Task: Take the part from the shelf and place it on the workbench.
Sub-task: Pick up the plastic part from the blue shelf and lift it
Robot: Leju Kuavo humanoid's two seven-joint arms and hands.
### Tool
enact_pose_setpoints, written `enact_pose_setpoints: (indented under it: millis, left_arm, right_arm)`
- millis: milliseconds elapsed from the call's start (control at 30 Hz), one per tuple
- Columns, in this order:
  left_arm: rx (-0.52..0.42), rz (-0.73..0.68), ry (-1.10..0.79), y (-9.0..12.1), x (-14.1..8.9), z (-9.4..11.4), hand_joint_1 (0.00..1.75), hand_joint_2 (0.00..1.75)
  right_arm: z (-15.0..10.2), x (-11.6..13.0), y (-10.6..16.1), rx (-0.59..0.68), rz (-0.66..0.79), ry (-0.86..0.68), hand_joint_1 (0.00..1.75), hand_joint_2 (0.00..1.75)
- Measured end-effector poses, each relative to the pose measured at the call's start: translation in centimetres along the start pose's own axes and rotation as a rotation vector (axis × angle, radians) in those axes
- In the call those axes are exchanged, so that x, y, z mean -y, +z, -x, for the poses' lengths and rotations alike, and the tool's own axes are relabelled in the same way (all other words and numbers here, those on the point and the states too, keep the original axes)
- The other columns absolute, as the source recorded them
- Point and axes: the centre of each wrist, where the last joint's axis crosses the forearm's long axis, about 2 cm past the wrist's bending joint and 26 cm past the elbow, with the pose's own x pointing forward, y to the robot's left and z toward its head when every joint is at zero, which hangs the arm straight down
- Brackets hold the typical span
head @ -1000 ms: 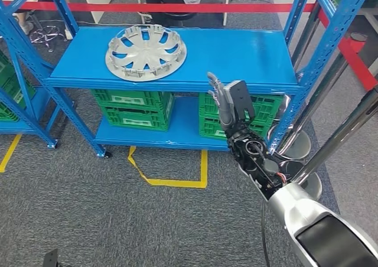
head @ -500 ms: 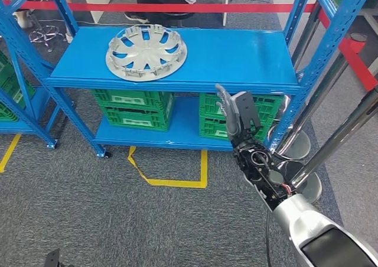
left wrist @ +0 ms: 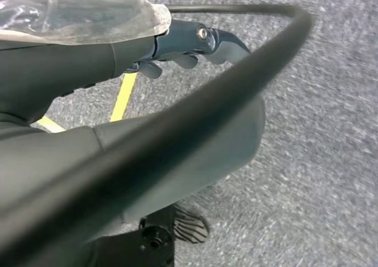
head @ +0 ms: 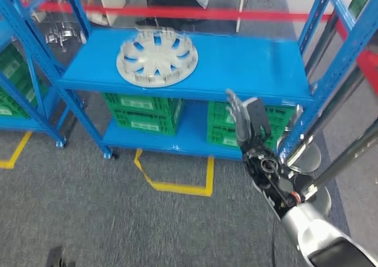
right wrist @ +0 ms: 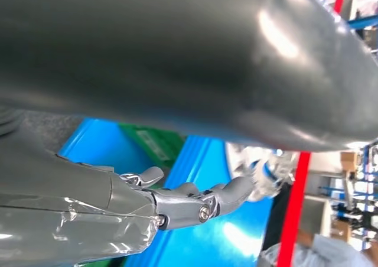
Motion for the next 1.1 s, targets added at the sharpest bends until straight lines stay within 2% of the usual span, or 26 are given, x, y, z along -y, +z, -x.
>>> enact_pose_setpoints:
  millis: [1100]
  left_arm:
    - [-0.008,-0.018,0.008,0.01,-0.20,0.04,0.00,0.00]
  right_arm:
    - [-0.60,-0.09,-0.19,0.032,-0.029,0.008,0.00,0.00]
